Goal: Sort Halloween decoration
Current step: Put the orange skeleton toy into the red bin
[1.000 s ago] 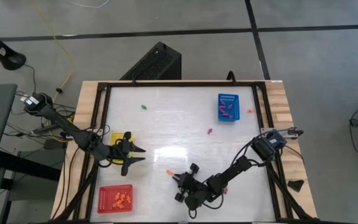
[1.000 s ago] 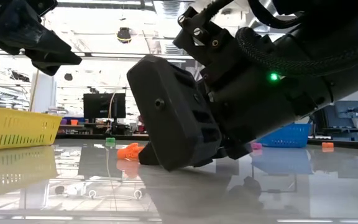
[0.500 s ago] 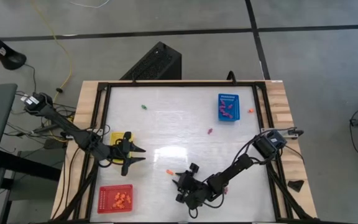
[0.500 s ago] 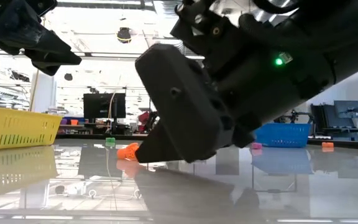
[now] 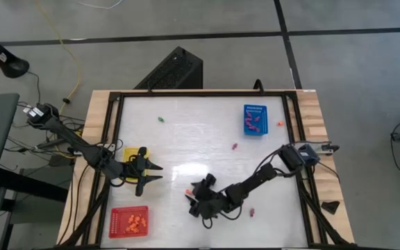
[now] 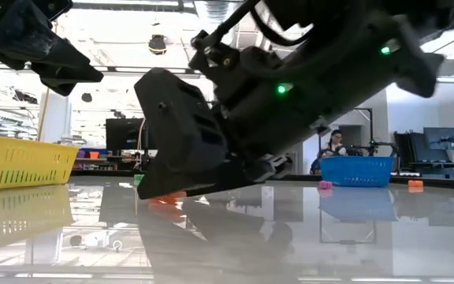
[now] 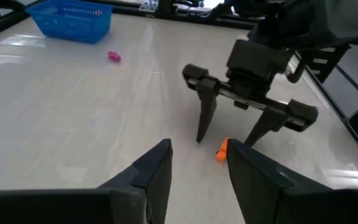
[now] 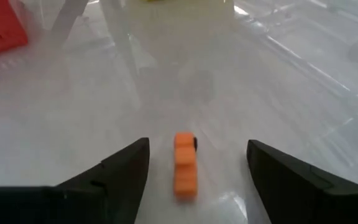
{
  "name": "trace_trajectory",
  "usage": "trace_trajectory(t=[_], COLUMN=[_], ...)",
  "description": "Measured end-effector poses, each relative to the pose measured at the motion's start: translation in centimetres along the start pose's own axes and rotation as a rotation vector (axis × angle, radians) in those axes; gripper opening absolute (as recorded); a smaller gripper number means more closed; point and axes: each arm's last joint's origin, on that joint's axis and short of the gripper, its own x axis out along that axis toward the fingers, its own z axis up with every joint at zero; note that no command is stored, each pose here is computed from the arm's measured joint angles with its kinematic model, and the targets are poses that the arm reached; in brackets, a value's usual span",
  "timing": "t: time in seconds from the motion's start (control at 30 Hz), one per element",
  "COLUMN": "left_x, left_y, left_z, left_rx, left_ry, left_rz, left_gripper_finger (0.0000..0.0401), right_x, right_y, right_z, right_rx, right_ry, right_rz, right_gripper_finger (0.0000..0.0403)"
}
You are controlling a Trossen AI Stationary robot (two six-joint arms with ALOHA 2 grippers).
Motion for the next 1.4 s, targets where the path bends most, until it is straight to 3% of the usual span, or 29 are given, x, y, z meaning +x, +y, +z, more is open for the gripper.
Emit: trace_trajectory(t=[0.17, 0.27, 0.5, 0.7, 0.9, 1.07, 1.23, 1.4], left_x=[0.0, 0.0, 0.0, 0.0, 0.0, 0.0, 0.0, 0.0], left_y=[0.0, 0.0, 0.0, 0.0, 0.0, 0.0, 0.1, 0.2], left_z=[0.0, 0.0, 0.0, 0.0, 0.0, 0.0, 0.0, 0.0], left_rx=[0.000, 0.000, 0.007, 0.006, 0.015, 0.030, 0.034, 0.038], left_ry=[0.000, 0.000, 0.000, 0.001, 0.001, -0.001, -0.004, -0.005], left_rz=[0.000, 0.000, 0.000, -0.005, -0.003, 0.004, 0.033, 0.051], left_gripper_finger=[0.0142, 0.0142, 0.0142, 0.0142, 0.0141, 0.0141, 0.0141, 0.0141], right_x=[0.3, 0.2, 0.2, -0.6, -1.5, 0.8, 3.5, 5.7], right_y=[-0.3, -0.3, -0.3, 0.1, 1.8, 3.3, 7.2, 10.1], right_z=[0.1, 0.0, 0.0, 1.2, 4.5, 6.5, 9.3, 10.5], right_rx=[-0.014, -0.022, -0.035, -0.040, -0.029, -0.063, -0.116, -0.142], right_ry=[0.023, 0.046, 0.055, 0.069, -0.114, -0.184, -0.284, -0.346], right_rz=[0.011, 0.016, 0.026, 0.094, 0.331, 0.407, 0.581, 0.687], right_gripper_finger=[0.0274, 0.0236, 0.0058, 0.0054, 0.0054, 0.0054, 0.0054, 0.0054])
